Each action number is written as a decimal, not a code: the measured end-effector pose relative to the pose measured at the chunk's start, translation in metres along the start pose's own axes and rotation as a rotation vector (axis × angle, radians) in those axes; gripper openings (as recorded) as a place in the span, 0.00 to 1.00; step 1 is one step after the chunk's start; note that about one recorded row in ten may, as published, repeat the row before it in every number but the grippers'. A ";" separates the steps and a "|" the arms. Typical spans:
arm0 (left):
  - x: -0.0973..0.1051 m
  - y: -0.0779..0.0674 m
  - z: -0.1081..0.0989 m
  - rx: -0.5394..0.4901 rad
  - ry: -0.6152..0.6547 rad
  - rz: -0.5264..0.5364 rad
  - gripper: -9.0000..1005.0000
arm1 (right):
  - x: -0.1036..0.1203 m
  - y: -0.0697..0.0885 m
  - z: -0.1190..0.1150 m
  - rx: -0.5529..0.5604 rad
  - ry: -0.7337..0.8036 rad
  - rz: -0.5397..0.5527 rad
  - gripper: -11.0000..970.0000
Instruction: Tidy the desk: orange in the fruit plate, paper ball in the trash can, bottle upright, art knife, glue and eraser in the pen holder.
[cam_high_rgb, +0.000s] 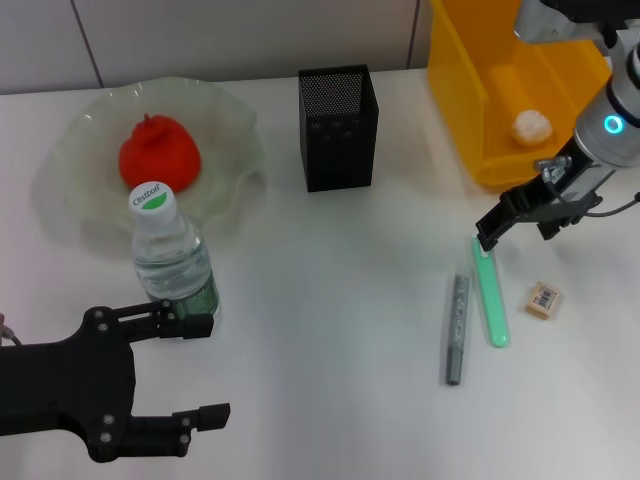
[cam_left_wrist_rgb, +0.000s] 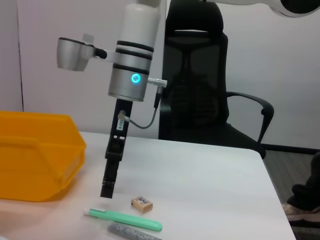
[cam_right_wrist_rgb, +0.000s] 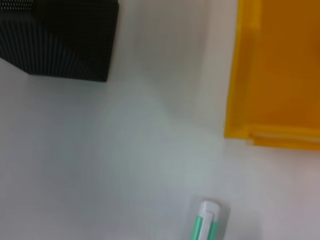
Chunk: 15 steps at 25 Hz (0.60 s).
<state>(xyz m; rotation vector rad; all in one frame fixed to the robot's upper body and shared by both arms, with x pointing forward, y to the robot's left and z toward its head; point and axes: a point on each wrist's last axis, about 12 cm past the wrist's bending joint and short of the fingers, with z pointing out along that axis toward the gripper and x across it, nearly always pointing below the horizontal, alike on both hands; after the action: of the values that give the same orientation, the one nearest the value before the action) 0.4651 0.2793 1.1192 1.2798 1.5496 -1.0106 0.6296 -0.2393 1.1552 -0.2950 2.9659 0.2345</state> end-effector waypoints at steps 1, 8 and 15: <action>0.000 0.000 0.000 0.001 0.000 0.000 0.80 | -0.001 0.001 0.001 0.000 -0.002 -0.002 0.82; 0.000 0.000 0.000 -0.001 -0.004 0.001 0.80 | -0.007 0.008 0.009 0.007 -0.004 -0.023 0.81; -0.001 0.000 0.000 0.000 -0.004 0.002 0.80 | -0.009 0.014 0.013 0.004 0.001 -0.029 0.81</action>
<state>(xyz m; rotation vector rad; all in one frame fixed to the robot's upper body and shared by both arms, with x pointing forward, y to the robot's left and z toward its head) 0.4655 0.2790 1.1198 1.2786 1.5450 -1.0115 0.6368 -0.2220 1.1461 -0.3372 2.9610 0.2252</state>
